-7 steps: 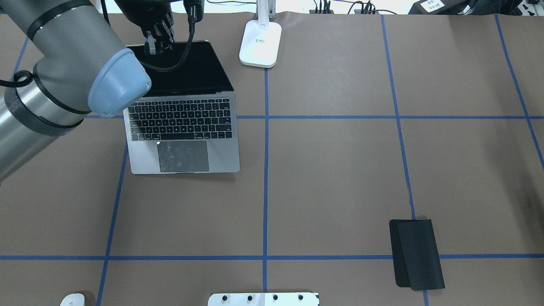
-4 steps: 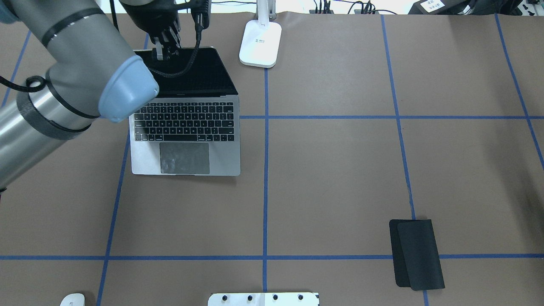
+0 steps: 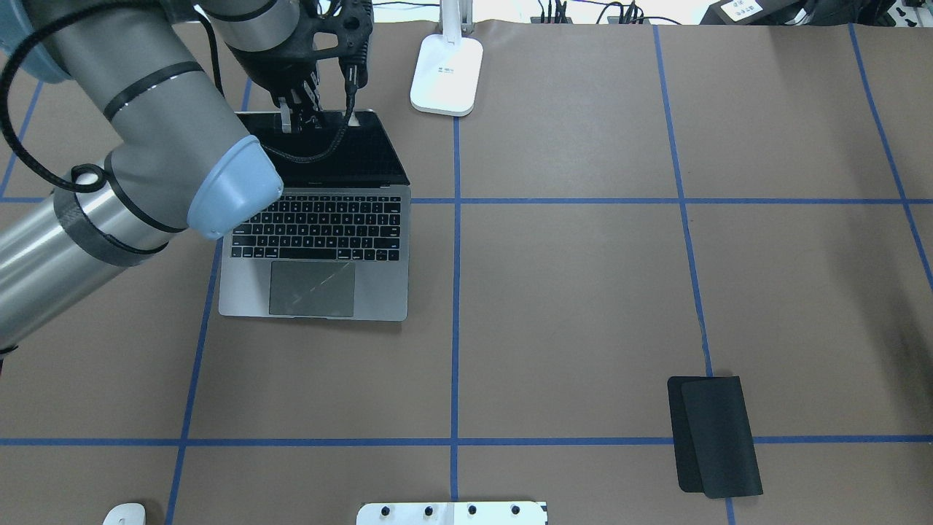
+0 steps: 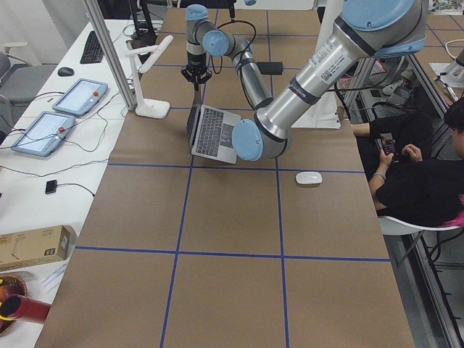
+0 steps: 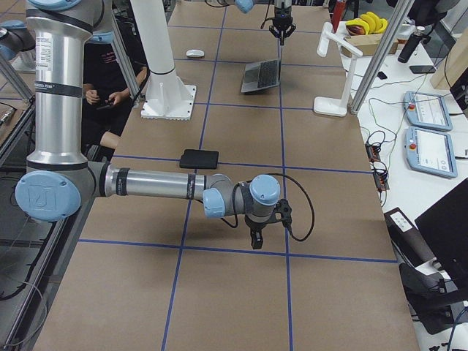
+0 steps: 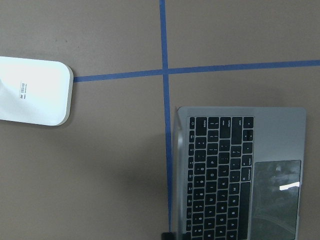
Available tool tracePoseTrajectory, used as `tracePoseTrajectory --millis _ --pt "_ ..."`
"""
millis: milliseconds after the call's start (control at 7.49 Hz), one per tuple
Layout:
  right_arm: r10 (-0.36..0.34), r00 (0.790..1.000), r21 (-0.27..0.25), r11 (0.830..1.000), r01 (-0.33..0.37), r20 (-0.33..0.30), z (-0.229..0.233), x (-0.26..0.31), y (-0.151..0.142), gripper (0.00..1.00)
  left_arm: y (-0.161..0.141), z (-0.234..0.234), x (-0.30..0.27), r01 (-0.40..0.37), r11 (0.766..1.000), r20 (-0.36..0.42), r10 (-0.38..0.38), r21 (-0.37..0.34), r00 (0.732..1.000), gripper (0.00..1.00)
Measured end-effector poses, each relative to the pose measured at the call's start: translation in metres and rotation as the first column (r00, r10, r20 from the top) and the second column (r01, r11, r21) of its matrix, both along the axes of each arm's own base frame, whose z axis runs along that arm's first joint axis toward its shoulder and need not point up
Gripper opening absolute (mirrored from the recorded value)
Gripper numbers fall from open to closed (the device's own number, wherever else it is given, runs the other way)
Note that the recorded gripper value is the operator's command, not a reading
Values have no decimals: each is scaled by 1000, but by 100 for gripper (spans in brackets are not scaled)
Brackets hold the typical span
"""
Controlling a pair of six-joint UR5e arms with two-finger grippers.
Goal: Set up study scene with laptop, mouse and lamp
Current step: 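Lift the laptop lid upward with the left gripper to open it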
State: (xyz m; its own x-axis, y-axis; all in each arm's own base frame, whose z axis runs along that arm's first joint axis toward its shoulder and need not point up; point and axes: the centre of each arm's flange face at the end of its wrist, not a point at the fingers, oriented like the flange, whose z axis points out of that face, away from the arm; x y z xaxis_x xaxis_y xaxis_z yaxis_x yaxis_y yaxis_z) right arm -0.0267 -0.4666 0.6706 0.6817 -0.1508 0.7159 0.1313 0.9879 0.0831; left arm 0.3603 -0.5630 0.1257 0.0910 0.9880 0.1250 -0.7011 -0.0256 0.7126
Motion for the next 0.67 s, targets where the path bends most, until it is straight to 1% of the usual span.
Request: tracePoseTrajectory --millis 134,267,668 --pt "-2 1000 3 1000 2 0 -1 0 -1 100 -3 2 6 38 999 6 -38 7 999 0" --pt "-2 1000 5 1000 2 1 -1 0 -1 100 -4 3 12 55 998 4 -55 13 998 0" --pt "-3 1000 6 1000 3 1 -1 0 -2 100 9 0 35 51 999 -12 -51 10 999 0"
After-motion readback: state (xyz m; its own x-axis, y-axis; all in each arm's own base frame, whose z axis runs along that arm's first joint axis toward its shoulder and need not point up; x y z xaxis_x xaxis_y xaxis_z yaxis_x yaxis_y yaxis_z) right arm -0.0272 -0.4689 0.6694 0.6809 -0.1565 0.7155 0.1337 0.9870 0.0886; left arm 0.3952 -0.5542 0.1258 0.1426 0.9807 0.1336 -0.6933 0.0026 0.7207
